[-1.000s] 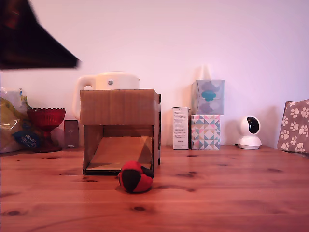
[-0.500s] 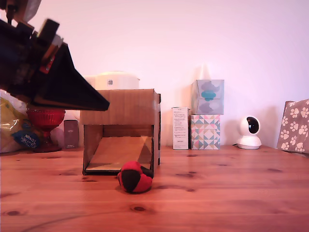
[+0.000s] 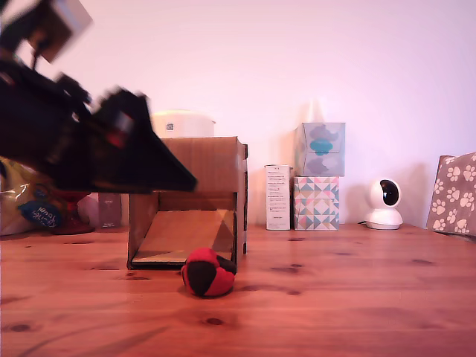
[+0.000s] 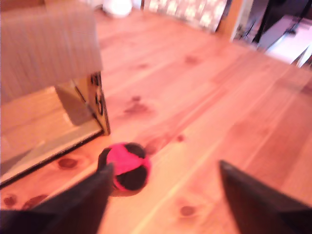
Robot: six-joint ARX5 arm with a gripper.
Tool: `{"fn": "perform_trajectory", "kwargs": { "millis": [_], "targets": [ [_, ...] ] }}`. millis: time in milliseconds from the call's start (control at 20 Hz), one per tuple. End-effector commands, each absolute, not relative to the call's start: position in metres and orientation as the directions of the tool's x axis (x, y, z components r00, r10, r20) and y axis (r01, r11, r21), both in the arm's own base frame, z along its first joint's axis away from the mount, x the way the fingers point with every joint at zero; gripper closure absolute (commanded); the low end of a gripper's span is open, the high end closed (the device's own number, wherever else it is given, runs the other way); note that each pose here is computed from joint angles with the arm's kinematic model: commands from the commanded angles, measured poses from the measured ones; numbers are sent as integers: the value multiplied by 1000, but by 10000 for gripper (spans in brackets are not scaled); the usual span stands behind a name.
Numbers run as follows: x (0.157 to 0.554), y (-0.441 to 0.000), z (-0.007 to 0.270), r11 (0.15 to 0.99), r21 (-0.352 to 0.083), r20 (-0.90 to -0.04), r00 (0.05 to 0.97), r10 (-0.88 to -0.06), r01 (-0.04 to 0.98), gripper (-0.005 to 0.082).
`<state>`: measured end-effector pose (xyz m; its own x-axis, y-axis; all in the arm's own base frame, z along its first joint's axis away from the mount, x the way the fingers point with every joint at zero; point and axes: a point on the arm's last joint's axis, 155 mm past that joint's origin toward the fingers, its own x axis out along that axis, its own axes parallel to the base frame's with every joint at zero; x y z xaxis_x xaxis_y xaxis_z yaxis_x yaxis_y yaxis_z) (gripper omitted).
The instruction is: Drop the footbag into the cardboard dice tower
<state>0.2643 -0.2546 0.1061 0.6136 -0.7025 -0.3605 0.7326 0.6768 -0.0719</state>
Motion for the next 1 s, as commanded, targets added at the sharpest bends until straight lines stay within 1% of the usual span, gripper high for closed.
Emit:
{"fn": "perform_trajectory", "kwargs": {
  "millis": [0, 150, 300, 450, 600, 750, 850, 950],
  "targets": [
    [269, -255, 98, 681, -50, -367, 621, -693, 730, 7],
    [281, -255, 81, 702, -47, -398, 632, -665, 710, 7],
    [297, -261, 72, 713, -49, -409, 638, -653, 699, 7],
    [315, -266, 59, 725, -54, -441, 636, -634, 686, 7],
    [327, -273, 44, 721, -70, -477, 611, -631, 690, 7],
    [330, -280, 27, 706, -101, -541, 557, -631, 701, 7],
    [328, -284, 20, 692, -121, -573, 519, -634, 712, 7],
    [329, -285, 15, 692, -130, -604, 497, -624, 710, 15]
  ]
}}
